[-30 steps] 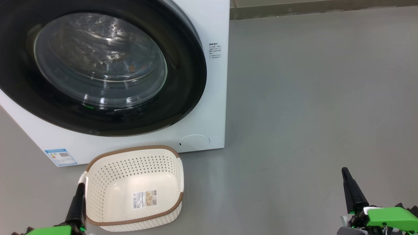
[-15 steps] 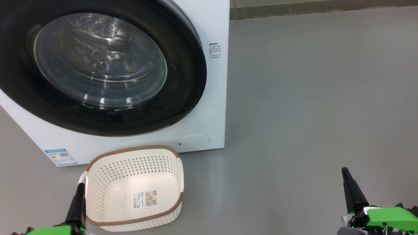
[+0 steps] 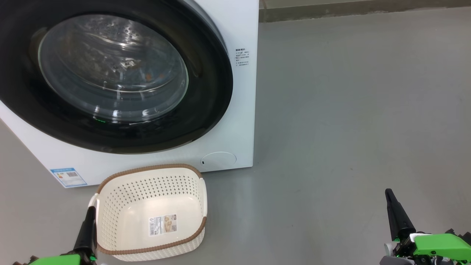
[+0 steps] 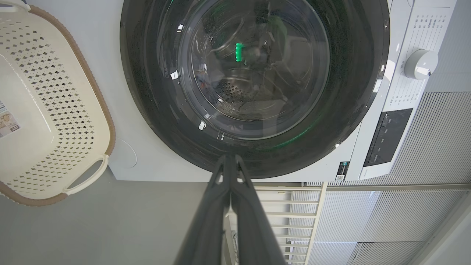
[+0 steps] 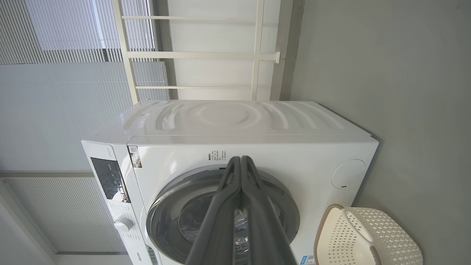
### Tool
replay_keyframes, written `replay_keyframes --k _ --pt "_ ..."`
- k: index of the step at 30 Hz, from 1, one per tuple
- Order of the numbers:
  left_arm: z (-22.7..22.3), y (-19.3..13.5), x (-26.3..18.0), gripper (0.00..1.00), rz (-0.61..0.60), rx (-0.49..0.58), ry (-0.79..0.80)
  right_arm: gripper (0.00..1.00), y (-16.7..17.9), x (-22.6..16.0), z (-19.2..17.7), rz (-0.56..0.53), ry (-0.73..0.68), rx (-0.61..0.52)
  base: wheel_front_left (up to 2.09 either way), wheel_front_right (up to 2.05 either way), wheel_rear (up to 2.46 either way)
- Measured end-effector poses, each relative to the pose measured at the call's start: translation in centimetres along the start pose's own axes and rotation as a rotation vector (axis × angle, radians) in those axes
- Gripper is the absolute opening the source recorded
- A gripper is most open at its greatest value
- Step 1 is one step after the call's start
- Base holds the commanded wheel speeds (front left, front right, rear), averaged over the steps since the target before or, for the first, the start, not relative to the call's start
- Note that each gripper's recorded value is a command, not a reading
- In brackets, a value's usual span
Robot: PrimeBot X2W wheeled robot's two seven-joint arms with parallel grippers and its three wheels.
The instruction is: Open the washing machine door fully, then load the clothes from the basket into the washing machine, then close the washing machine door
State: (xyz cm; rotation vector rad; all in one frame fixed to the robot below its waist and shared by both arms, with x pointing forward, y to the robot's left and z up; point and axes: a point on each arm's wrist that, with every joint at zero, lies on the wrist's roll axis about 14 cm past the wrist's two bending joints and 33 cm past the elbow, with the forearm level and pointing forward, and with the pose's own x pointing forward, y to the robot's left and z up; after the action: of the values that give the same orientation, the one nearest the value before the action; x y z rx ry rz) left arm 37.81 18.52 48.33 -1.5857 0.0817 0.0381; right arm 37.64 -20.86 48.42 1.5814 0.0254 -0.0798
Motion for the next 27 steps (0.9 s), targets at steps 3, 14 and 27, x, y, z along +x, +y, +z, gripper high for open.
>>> replay_keyframes --k 3,14,27 --pt "0.00 0.00 0.00 0.00 0.000 0.000 0.000 0.00 0.00 0.00 0.00 0.000 0.000 0.000 0.00 0.00 0.00" --pt "0.00 0.00 0.00 0.00 0.000 0.000 0.000 0.00 0.00 0.00 0.01 0.000 0.000 0.000 0.00 0.00 0.00" --pt "0.00 0.00 0.00 0.00 0.000 0.000 0.000 0.00 0.00 0.00 0.01 0.000 0.000 0.000 0.00 0.00 0.00"
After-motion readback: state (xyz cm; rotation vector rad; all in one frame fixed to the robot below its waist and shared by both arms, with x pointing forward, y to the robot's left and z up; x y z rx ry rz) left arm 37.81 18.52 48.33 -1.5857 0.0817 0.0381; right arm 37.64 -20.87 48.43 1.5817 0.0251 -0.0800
